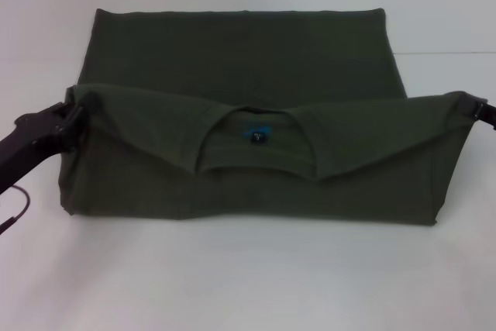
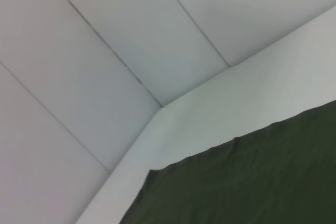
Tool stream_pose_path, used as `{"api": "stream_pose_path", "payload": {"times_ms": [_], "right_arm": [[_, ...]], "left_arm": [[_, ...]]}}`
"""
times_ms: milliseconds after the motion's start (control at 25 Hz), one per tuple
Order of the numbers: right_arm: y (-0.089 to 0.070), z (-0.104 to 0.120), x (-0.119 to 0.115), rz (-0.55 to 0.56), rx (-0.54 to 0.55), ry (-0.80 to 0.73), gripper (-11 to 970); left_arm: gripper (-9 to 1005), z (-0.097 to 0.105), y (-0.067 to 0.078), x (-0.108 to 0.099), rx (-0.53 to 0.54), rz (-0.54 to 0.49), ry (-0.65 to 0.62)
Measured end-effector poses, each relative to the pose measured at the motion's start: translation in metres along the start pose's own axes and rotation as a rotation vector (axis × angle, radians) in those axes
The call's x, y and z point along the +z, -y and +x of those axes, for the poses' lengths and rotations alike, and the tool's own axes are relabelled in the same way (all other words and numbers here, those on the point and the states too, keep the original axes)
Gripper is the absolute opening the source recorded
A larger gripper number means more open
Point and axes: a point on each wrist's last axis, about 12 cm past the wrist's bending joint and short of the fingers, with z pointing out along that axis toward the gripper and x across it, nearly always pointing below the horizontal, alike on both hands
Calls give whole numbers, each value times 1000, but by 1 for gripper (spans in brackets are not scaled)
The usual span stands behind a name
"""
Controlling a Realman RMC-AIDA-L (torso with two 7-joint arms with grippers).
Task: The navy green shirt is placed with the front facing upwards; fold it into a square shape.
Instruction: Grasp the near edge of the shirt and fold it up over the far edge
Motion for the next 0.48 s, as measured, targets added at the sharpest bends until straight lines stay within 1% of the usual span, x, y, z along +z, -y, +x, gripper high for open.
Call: {"api": "stream_pose_path", "payload": {"times_ms": [280, 480], "right_arm": [[3, -5, 16, 56, -9, 7, 29], [5, -6, 25, 99, -11, 18, 30]], "left_arm": [[54, 4, -2, 23, 36, -44, -26], [55, 5, -1, 40, 58, -67, -38]]}}
